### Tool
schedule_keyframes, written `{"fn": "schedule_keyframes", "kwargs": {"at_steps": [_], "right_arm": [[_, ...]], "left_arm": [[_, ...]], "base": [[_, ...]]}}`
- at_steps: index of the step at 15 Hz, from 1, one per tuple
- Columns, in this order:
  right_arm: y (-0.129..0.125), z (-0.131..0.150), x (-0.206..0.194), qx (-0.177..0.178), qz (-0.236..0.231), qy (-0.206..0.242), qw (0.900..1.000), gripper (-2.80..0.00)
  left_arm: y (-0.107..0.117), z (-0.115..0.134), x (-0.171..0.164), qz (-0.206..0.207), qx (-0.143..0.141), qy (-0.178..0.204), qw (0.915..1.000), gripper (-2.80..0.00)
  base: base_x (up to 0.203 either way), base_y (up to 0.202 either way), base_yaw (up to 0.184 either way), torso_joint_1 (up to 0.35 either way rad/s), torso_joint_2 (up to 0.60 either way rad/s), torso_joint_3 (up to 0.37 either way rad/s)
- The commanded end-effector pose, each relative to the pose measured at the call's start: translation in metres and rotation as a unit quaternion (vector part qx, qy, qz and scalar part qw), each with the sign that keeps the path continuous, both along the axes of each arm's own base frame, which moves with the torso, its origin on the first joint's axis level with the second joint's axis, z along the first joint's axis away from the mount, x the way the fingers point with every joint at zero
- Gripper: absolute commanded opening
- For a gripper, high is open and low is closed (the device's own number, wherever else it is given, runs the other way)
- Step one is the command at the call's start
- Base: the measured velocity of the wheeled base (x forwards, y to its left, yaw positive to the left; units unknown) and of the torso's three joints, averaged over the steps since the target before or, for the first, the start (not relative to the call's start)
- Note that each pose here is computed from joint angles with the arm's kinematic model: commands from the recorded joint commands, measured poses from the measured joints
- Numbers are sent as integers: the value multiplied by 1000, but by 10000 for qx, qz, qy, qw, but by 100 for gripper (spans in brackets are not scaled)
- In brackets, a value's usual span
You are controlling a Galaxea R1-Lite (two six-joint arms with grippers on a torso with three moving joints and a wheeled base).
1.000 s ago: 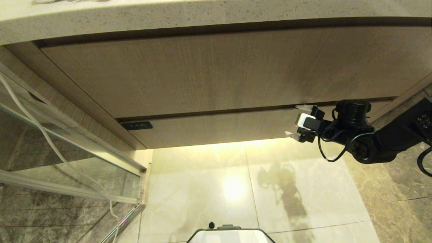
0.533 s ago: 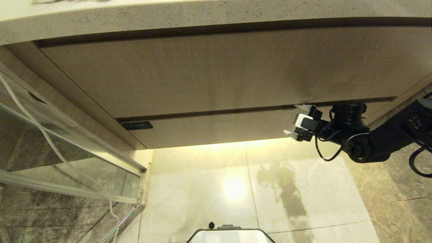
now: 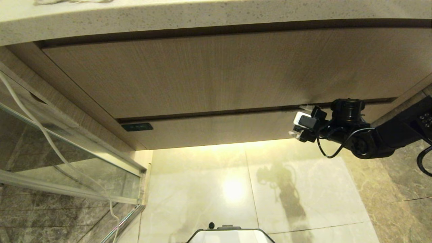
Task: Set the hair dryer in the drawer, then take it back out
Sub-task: Pull open the drawer
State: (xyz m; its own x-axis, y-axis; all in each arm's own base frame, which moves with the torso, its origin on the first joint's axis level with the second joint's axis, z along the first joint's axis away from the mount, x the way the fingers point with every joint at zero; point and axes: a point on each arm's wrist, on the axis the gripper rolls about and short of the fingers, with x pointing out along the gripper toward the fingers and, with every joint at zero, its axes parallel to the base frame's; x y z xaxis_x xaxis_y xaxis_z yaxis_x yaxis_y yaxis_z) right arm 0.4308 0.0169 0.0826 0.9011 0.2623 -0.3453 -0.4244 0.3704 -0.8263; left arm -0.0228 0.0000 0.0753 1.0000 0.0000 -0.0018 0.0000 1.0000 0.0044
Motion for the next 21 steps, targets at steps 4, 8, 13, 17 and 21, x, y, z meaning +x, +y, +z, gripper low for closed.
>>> {"fn": "schedule_keyframes", "kwargs": {"at_steps": [4, 8, 13, 17, 21], "right_arm": [[-1, -1, -4, -57, -87, 179, 9998, 0], [0, 0, -6, -71, -75, 226, 9997, 0], [-1, 1, -15, -118, -154, 483, 9986, 0], [-2, 0, -17, -195, -342, 658, 9971, 0], [-2, 3, -19, -195, -353, 652, 9971, 0]], "left_arm": [[0, 0, 0, 0, 1, -1, 10000, -280], [0, 0, 0, 0, 1, 4, 10000, -280], [0, 0, 0, 0, 1, 6, 10000, -280], [0, 0, 0, 0, 1, 3, 10000, -280], [0, 0, 0, 0, -7, 6, 10000, -280]], "base": [[0, 0, 0, 0, 0, 0], [0, 0, 0, 0, 0, 0], [0, 0, 0, 0, 0, 0], [0, 0, 0, 0, 0, 0], [0, 0, 0, 0, 0, 0]]}}
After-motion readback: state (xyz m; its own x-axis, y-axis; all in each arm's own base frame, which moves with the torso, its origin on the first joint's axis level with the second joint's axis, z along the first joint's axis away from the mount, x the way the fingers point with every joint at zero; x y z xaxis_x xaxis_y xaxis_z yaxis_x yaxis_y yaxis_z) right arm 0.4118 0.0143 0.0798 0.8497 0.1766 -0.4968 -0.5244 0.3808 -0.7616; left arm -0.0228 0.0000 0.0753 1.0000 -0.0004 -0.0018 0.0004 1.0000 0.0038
